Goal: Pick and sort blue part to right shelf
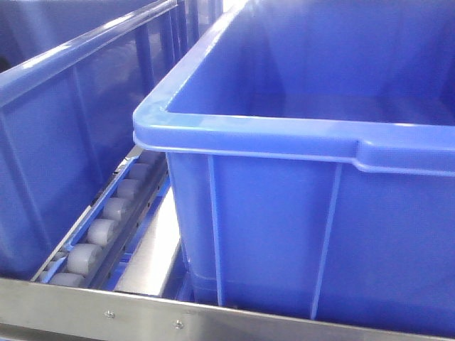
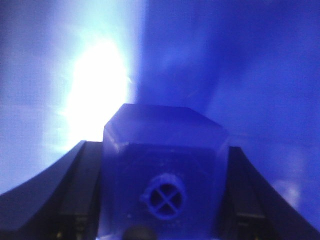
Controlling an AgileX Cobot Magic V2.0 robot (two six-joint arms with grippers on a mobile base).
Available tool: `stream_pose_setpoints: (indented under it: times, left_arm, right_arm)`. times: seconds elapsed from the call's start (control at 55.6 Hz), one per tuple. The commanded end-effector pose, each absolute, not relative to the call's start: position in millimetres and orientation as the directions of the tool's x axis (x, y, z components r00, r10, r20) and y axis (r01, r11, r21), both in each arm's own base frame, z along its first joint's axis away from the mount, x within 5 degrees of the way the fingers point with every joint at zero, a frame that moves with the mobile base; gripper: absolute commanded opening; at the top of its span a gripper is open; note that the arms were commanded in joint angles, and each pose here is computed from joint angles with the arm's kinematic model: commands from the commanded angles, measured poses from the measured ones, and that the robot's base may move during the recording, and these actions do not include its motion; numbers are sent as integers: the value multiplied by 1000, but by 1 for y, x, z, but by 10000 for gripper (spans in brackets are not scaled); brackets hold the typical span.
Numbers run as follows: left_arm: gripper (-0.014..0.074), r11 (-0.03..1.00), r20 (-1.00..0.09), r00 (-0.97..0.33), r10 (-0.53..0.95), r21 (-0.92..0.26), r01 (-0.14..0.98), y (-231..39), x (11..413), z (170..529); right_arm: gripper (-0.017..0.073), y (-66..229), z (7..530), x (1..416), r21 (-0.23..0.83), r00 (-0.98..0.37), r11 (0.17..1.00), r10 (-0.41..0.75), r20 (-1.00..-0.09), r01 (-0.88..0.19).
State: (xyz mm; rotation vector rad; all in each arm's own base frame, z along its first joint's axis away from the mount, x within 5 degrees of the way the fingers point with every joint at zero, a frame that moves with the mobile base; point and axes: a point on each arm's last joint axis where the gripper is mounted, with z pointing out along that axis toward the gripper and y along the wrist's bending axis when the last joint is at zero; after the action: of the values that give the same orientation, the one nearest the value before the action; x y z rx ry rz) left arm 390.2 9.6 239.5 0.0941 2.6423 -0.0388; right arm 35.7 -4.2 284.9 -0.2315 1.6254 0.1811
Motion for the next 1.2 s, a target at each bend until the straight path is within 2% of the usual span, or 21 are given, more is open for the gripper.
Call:
stream_pose_setpoints:
  times: [0.0,0.09,0.162,0.36,0.503,0.593,0.719,0.971,1.187]
  left_arm:
    - [414,997,-587,-808,58,0,71,10,394,275]
    - [531,997,-597,-800,61,3,73,10,395,283]
    - [578,997,-599,-798,64,5,76,10,395,291]
    - [586,997,-608,-791,69,5,83,9,379,317]
    - [581,996,-654,-753,65,-2,87,6,348,354]
    - [529,996,-717,-695,56,-4,84,4,320,376]
    - [410,997,-803,-594,43,-3,77,2,264,397]
    - [279,998,-908,-418,40,17,58,-1,156,384]
    - [183,999,-988,-150,40,35,37,-4,68,360]
  right_arm:
    - [122,-2,300,36,-53,26,960,-48,-999,-274]
    - [122,-2,300,36,-53,26,960,-48,-999,-274]
    - [122,-2,300,36,-53,26,960,-48,-999,-274]
    - [122,-2,300,36,-53,26,960,-48,-999,-274]
    - [122,-2,300,36,-53,26,960,-48,-999,-274]
    - [122,-2,300,36,-53,26,960,-48,-999,-274]
    - [122,-2,300,36,-53,26,960,-48,-999,-274]
    - [122,-3,299,36,-53,20,961,-49,-999,-272]
    - [122,-4,309,32,-46,45,962,-35,-998,-271]
